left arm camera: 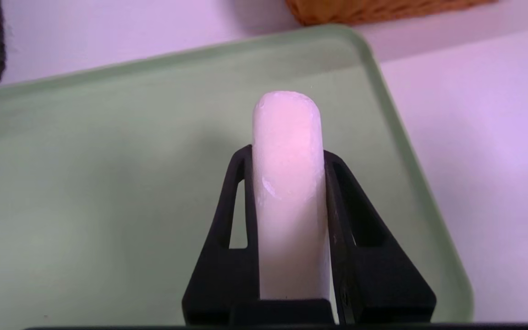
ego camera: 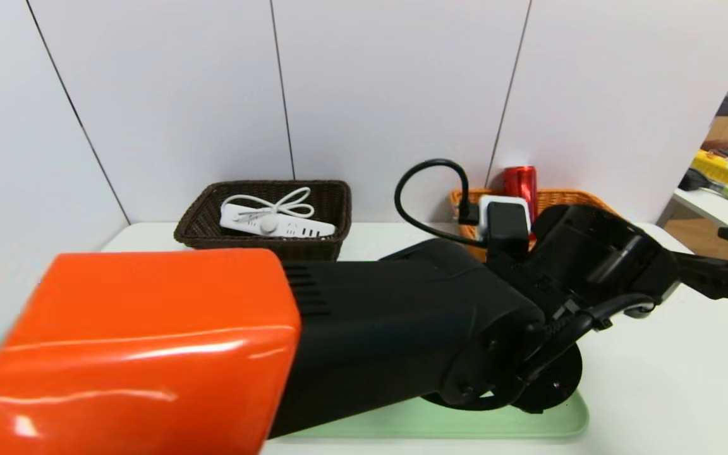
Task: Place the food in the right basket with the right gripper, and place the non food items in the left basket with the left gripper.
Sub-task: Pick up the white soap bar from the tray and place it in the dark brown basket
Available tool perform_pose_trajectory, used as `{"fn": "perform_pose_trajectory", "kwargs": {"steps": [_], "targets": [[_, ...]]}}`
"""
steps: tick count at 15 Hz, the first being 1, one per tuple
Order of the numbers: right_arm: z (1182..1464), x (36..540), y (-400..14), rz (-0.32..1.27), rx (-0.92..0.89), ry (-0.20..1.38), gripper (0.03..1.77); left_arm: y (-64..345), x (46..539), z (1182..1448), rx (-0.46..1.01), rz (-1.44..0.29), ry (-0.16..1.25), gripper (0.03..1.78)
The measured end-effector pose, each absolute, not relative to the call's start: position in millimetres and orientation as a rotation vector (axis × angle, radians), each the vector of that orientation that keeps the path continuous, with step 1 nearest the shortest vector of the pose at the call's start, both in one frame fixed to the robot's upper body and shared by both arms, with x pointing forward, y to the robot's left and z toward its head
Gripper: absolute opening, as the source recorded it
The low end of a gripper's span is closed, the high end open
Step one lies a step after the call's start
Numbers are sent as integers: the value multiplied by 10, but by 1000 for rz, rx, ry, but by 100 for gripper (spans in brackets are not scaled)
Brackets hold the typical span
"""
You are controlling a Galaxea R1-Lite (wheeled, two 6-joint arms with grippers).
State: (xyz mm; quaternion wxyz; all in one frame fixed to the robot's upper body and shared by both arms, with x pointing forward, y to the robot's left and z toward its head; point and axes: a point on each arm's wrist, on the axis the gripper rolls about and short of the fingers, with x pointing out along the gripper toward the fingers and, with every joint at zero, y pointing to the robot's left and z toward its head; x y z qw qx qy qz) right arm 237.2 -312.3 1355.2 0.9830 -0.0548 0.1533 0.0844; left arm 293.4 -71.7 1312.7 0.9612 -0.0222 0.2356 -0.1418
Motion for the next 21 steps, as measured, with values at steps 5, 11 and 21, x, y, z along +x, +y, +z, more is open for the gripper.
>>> {"fn": "perform_pose_trajectory", "kwargs": {"steps": [5, 11, 21], "targets": [[13516, 2376, -3122, 170, -111, 322, 170, -299, 3168, 13613, -153, -207, 400, 43], [13484, 2383, -3113, 175, -115, 335, 170, 257, 3638, 13964, -283, -74, 302, 43], [13456, 2383, -3110, 174, -117, 345, 170, 1197, 4586, 13916, -390, 187, 213, 43]]}}
